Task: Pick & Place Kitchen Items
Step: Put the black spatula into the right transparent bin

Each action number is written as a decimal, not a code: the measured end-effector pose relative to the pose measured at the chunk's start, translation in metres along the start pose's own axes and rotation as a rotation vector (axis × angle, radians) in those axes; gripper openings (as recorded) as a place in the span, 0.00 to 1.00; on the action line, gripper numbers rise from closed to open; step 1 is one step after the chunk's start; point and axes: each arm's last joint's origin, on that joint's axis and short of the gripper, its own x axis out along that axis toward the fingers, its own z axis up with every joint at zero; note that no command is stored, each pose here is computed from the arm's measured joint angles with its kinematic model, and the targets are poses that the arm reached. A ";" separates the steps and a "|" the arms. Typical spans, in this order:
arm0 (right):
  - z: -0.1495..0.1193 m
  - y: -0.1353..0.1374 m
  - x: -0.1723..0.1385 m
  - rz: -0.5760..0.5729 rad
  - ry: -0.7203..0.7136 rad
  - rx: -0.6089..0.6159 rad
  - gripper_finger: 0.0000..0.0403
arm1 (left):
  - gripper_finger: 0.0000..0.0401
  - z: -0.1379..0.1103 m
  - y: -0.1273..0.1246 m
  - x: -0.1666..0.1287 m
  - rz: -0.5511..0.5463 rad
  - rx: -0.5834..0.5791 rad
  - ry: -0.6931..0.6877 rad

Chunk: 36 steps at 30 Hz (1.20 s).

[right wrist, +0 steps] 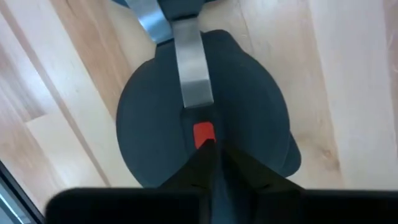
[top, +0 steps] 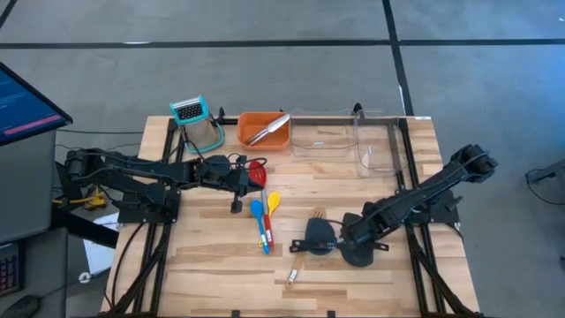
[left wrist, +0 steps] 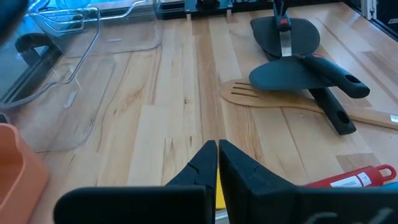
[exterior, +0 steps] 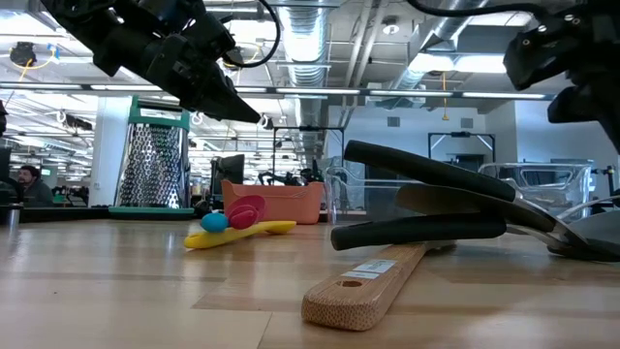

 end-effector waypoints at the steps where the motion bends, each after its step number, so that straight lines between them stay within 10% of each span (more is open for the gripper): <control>1: 0.000 0.000 0.000 -0.001 -0.003 0.001 0.09 | 0.00 0.000 0.000 0.000 0.000 0.000 0.000; 17: 0.003 0.009 0.031 -0.099 0.065 -0.094 0.63 | 0.00 0.000 0.000 0.000 0.000 0.002 0.000; 28: 0.004 0.012 0.049 -0.149 0.112 -0.102 0.58 | 0.00 0.000 0.000 0.000 0.000 0.002 0.001; 36: 0.004 0.012 0.046 -0.143 0.105 -0.105 0.27 | 0.00 0.000 0.000 0.000 0.000 0.002 0.001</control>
